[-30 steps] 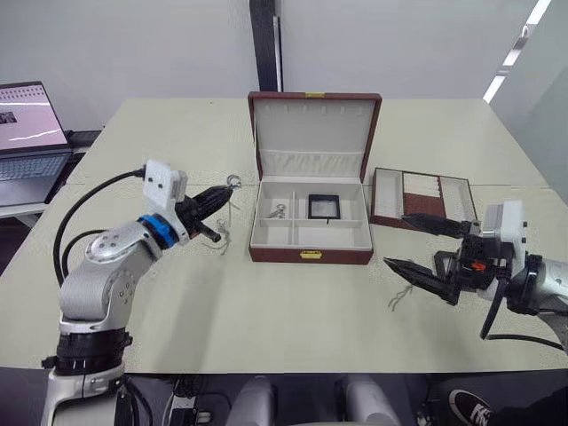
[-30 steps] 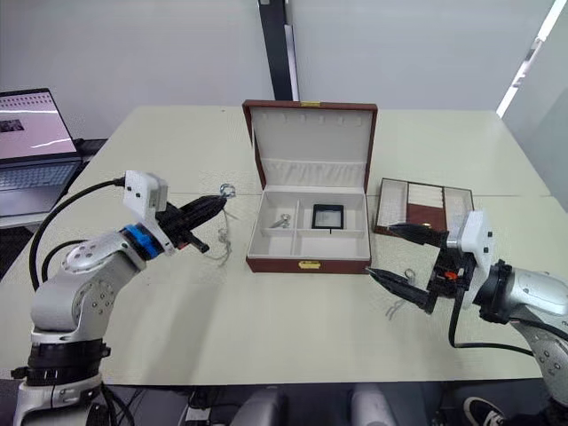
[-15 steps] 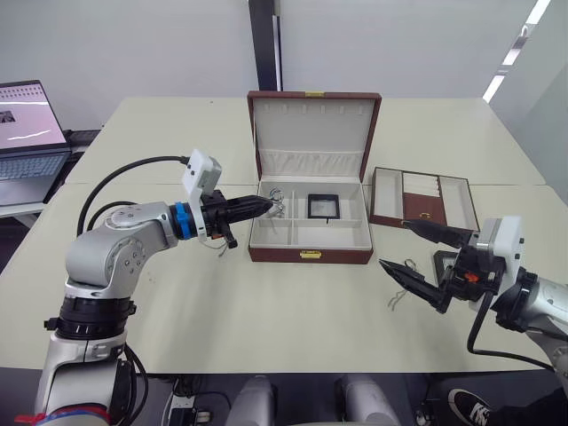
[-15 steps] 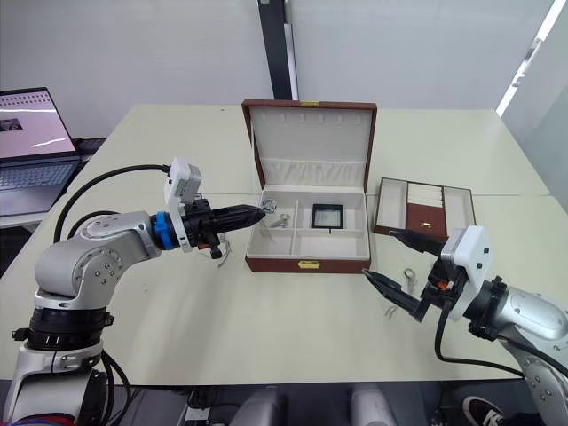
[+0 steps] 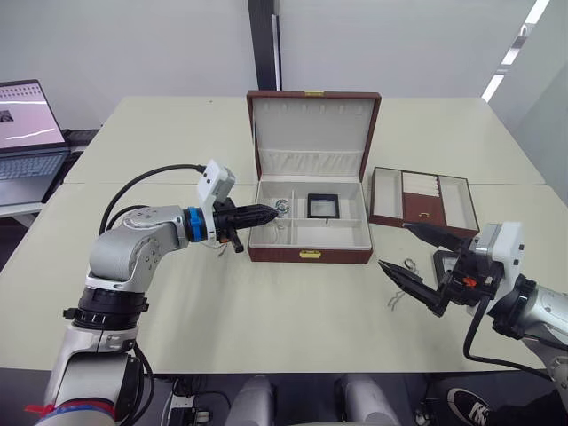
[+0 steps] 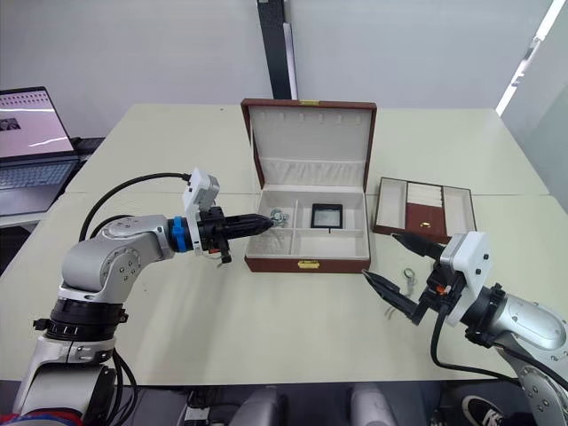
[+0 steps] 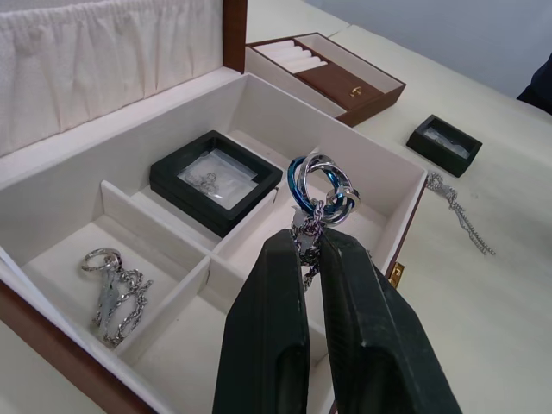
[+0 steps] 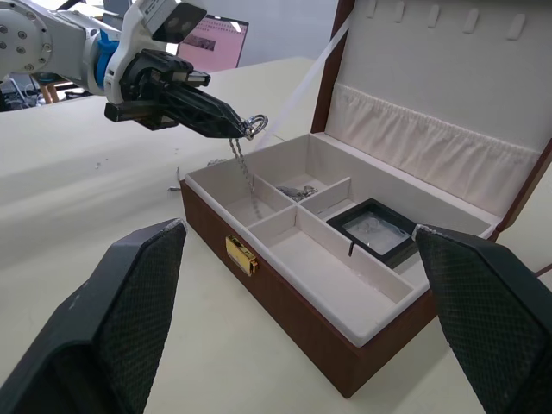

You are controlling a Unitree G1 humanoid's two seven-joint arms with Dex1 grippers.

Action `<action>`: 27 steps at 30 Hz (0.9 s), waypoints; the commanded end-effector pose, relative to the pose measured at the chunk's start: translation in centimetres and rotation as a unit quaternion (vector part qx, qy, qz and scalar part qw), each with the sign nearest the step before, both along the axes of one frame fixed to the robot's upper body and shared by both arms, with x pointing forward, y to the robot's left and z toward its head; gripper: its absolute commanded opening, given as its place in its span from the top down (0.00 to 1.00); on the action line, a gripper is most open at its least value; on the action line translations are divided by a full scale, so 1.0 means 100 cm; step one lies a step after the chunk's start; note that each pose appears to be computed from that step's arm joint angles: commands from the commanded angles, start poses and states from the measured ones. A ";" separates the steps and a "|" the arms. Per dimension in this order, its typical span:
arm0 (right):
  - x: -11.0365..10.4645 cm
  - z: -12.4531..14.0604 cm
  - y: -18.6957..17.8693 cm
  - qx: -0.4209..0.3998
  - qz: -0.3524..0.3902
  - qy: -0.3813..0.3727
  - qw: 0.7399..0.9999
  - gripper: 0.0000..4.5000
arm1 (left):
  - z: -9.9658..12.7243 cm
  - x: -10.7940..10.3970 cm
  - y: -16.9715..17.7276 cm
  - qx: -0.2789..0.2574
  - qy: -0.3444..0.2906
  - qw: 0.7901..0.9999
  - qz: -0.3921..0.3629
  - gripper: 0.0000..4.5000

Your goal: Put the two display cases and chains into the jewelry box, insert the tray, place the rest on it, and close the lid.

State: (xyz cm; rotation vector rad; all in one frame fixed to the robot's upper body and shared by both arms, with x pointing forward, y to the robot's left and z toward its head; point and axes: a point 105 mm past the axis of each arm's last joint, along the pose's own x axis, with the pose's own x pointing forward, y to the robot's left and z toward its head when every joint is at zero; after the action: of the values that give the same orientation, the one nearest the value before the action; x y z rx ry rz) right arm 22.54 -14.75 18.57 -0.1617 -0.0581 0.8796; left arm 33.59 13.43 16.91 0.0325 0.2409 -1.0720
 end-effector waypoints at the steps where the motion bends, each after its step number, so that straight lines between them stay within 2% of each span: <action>1: -0.004 0.009 0.004 -0.003 0.007 -0.026 1.000 0.00 | -0.002 -0.004 0.002 0.010 -0.008 1.000 -0.010 1.00; 7: -0.005 0.009 0.004 -0.004 0.011 -0.025 1.000 0.00 | -0.011 -0.006 0.007 0.021 0.000 1.000 -0.003 1.00; 18: -0.004 0.011 0.004 -0.007 0.017 -0.026 0.999 0.00 | -0.014 -0.004 0.010 0.021 -0.002 1.000 0.006 1.00; 27: -0.003 0.010 0.003 -0.009 0.017 -0.023 1.000 0.00 | -0.013 -0.004 0.010 0.013 -0.003 1.000 0.010 0.41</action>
State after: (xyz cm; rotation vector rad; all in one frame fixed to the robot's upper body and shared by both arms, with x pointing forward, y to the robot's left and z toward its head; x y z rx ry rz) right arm 22.50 -14.68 18.73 -0.1740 -0.0578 0.8948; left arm 33.19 14.20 14.73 0.0592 0.2907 -1.0505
